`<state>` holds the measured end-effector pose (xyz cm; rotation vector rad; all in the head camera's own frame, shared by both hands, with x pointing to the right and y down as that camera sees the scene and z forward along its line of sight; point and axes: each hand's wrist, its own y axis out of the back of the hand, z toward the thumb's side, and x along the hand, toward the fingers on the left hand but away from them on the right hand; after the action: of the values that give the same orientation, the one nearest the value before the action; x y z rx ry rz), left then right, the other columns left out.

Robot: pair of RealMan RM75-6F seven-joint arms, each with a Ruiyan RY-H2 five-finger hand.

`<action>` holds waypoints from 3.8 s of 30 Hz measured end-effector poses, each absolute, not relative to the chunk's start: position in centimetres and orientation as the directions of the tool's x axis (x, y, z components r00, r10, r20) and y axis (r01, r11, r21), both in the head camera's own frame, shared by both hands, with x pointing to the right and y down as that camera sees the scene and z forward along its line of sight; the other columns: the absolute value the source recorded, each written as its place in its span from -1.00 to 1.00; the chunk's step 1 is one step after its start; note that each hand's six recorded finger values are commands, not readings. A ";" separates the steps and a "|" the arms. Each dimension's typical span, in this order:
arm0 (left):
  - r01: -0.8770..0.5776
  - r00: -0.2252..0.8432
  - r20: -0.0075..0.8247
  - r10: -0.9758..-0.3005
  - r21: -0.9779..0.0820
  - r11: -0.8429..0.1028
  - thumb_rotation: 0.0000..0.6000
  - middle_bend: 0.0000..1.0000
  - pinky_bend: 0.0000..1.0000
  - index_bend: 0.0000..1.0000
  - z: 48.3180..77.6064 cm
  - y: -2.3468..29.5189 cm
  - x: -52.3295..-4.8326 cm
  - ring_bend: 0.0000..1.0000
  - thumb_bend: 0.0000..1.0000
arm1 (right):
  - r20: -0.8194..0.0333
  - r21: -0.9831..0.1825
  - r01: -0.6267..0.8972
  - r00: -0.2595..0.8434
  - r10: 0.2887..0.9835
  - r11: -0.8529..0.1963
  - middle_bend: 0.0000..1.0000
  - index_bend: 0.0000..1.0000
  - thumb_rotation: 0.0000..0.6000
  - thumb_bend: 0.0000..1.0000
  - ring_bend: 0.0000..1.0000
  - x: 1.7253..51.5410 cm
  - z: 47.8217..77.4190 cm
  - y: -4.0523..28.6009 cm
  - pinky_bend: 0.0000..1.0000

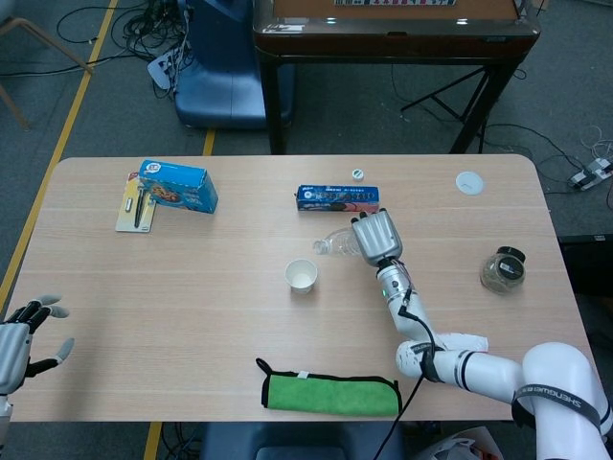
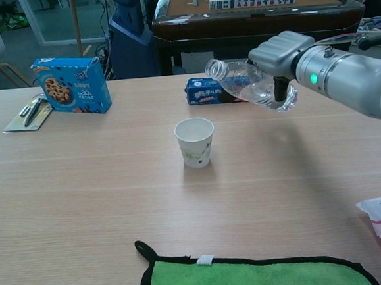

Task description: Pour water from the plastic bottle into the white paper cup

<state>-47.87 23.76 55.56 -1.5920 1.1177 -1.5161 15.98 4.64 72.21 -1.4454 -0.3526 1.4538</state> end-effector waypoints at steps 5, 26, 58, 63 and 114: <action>-0.139 -0.040 0.420 -0.907 -0.901 -0.411 1.00 -0.47 0.18 -0.18 55.5 23.7 -47.9 -0.31 -0.51 | -0.586 -0.761 -0.473 0.210 0.783 -0.443 0.25 0.20 1.00 -0.57 0.00 15.5 72.5 4.6 -0.06; -0.149 -0.039 0.415 -0.909 -0.902 -0.405 1.00 -0.47 0.18 -0.18 55.1 23.6 -48.0 -0.31 -0.51 | -0.594 -0.687 -0.637 0.214 0.775 -0.350 0.25 0.20 1.00 -0.57 0.00 12.1 73.0 4.6 -0.06; -0.146 -0.038 0.418 -0.908 -0.901 -0.408 1.00 -0.47 0.18 -0.18 55.2 23.7 -47.9 -0.31 -0.51 | -0.573 -0.557 -0.809 0.207 0.793 -0.191 0.25 0.20 1.00 -0.57 0.00 12.7 72.8 4.7 -0.06; -0.145 -0.038 0.420 -0.907 -0.900 -0.410 1.00 -0.47 0.18 -0.18 55.2 23.7 -47.9 -0.31 -0.51 | -0.564 -0.526 -0.837 0.209 0.799 -0.153 0.25 0.20 1.00 -0.57 0.00 12.8 72.8 4.6 -0.06; -0.143 -0.041 0.424 -0.905 -0.899 -0.415 1.00 -0.47 0.18 -0.18 55.2 23.7 -47.9 -0.31 -0.51 | -0.506 -0.469 -0.882 0.227 0.832 -0.045 0.25 0.20 1.00 -0.57 0.00 11.3 72.0 4.5 -0.04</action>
<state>-47.88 23.72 55.19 -1.5959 1.1249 -1.5165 11.34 4.53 72.04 -0.8271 0.0752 1.3885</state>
